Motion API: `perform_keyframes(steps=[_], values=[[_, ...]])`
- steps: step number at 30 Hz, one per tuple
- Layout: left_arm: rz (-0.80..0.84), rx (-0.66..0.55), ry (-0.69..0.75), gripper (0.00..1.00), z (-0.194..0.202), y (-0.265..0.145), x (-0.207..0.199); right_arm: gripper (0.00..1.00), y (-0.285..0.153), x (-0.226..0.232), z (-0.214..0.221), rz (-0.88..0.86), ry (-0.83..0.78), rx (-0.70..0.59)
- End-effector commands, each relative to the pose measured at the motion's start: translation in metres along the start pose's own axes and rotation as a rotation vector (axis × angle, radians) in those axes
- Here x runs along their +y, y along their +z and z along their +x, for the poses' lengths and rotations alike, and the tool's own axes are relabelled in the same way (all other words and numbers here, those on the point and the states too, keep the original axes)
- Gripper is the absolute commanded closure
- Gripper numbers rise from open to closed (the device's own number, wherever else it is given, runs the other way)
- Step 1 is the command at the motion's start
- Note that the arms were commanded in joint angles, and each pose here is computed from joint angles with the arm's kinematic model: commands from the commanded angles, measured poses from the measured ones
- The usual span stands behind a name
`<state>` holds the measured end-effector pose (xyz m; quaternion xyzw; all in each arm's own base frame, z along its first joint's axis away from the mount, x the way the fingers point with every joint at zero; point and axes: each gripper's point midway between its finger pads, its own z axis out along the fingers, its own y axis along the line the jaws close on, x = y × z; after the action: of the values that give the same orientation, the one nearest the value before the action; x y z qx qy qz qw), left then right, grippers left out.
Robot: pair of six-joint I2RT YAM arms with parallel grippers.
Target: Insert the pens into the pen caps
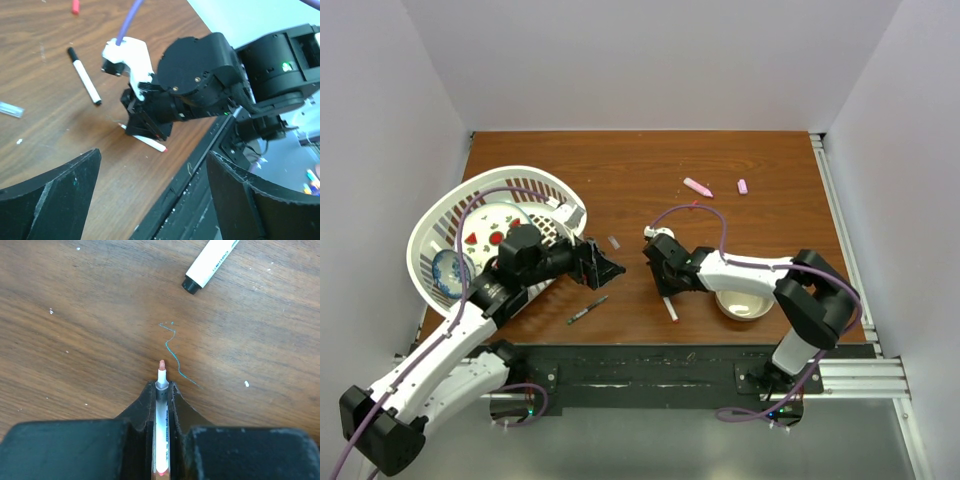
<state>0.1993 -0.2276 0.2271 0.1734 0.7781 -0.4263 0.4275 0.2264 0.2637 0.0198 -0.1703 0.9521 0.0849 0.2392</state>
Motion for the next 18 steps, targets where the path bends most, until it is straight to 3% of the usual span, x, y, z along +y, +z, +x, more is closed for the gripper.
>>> perform_keyframes(steps=[1, 10, 18], values=[[0.113, -0.017, 0.01, 0.11, -0.007, -0.003, -0.022, 1.0, -0.016, -0.002, -0.012, 0.01, 0.018, -0.064], [0.298, -0.035, -0.199, 0.17, 0.02, 0.009, -0.035, 1.0, -0.076, 0.017, -0.056, -0.153, 0.138, -0.28], [0.379, -0.054, -0.2, 0.19, 0.006, 0.02, -0.044, 1.0, -0.18, 0.04, -0.114, -0.462, 0.338, -0.616]])
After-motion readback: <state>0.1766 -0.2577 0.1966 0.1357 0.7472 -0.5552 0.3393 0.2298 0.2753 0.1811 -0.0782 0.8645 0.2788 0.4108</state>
